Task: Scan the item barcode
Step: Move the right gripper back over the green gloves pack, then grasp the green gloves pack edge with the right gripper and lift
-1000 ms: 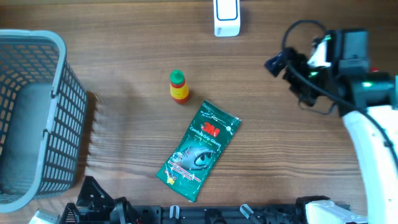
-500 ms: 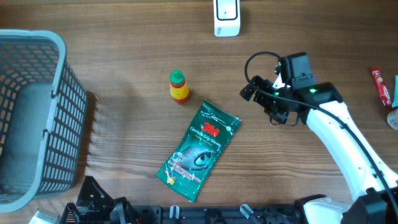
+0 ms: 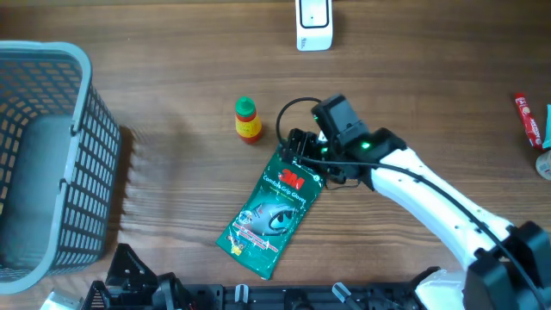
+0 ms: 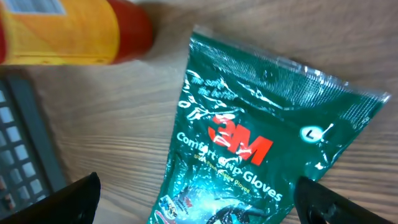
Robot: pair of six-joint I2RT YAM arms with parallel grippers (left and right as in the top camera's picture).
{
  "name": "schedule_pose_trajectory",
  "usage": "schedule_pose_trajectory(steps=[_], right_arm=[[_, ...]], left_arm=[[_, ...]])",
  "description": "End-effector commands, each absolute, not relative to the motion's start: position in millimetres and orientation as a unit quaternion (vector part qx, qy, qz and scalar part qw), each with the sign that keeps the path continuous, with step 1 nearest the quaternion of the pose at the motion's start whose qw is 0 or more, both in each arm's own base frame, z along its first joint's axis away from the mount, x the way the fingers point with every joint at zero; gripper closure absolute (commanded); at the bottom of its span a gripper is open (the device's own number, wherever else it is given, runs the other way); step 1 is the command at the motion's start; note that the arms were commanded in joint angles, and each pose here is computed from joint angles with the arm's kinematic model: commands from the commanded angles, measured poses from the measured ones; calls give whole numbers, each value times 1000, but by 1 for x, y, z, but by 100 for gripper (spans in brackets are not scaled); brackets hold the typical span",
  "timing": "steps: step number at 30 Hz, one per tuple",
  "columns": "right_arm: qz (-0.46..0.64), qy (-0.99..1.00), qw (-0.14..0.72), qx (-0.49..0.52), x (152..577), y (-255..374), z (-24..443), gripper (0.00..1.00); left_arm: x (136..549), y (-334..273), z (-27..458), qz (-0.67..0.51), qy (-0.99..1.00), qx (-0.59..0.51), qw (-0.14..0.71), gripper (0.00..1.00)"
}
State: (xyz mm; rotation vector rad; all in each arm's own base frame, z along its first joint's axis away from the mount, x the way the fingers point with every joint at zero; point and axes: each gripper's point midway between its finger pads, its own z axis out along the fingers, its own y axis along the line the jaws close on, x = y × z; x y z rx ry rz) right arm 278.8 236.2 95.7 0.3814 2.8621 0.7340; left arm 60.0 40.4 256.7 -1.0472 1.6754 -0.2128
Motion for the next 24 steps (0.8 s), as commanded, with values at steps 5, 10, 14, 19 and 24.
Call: schedule_pose_trajectory(steps=[5,10,14,19,24], right_arm=[[216,963,7,163,263,246,50,0],[140,974,1,176,234,257,21,1],[49,968,-77,232,196,242,-23,7],[-26,955,-110,275,200,177,-21,95],[-84,993,-80,24,250,105,15,54]], left_arm=[[60,40,258,-92,706,-439,548,0],[60,40,258,-92,706,-439,548,0],[60,40,258,-92,706,-439,548,0],[60,40,258,-92,706,-439,548,0],[60,40,258,-92,706,-439,548,0]])
